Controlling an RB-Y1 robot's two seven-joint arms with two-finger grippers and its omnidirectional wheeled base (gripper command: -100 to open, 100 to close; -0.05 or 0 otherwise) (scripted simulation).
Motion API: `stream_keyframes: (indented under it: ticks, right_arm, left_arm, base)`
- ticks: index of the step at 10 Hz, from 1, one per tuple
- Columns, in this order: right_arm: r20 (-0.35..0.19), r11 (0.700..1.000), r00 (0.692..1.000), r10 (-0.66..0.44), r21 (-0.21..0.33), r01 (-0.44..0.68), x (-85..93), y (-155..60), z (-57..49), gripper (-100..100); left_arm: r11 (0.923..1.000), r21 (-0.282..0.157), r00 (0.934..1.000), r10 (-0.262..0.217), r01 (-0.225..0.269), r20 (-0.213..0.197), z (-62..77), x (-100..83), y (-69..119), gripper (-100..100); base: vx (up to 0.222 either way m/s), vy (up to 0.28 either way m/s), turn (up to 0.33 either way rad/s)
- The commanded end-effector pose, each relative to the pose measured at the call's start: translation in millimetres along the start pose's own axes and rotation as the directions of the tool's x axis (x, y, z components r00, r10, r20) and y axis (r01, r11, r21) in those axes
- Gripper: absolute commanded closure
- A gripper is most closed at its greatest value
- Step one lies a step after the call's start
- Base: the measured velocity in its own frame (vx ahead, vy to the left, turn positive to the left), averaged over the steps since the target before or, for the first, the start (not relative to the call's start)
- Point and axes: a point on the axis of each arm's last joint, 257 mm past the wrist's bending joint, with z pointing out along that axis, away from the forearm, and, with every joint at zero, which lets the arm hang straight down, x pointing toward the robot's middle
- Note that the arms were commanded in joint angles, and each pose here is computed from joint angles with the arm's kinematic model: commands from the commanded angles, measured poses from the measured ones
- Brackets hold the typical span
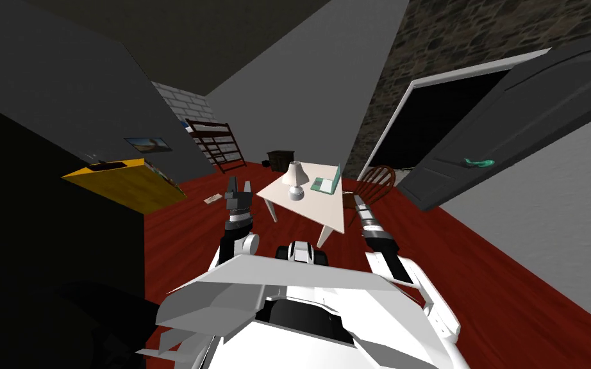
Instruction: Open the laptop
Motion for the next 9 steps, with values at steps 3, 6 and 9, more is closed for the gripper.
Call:
stream_keyframes:
  ticks: [3,6,9]
  right_arm:
    - [-0.061,0.972,0.980,-0.192,0.129,0.198,1.3,-58,0.6,-100]
    - [-0.110,0.926,0.946,-0.304,0.200,0.320,-3.0,-93,-2.3,-100]
    - [-0.191,0.824,0.871,-0.453,0.283,0.491,-17.6,-141,-10.1,-100]
  left_arm:
    - [1.0000,0.000,1.0000,0.000,0.000,0.000,0.0,0.0,0.0,0]
    - [1.0000,0.000,1.0000,0.000,0.000,0.000,0.0,0.0,0.0,0]
    - [1.0000,0.000,1.0000,0.000,0.000,0.000,0.0,0.0,0.0,0]
  base:
    - [-0.021,0.047,0.210]
    - [-0.019,0.045,0.213]
    - [-0.009,0.069,0.279]
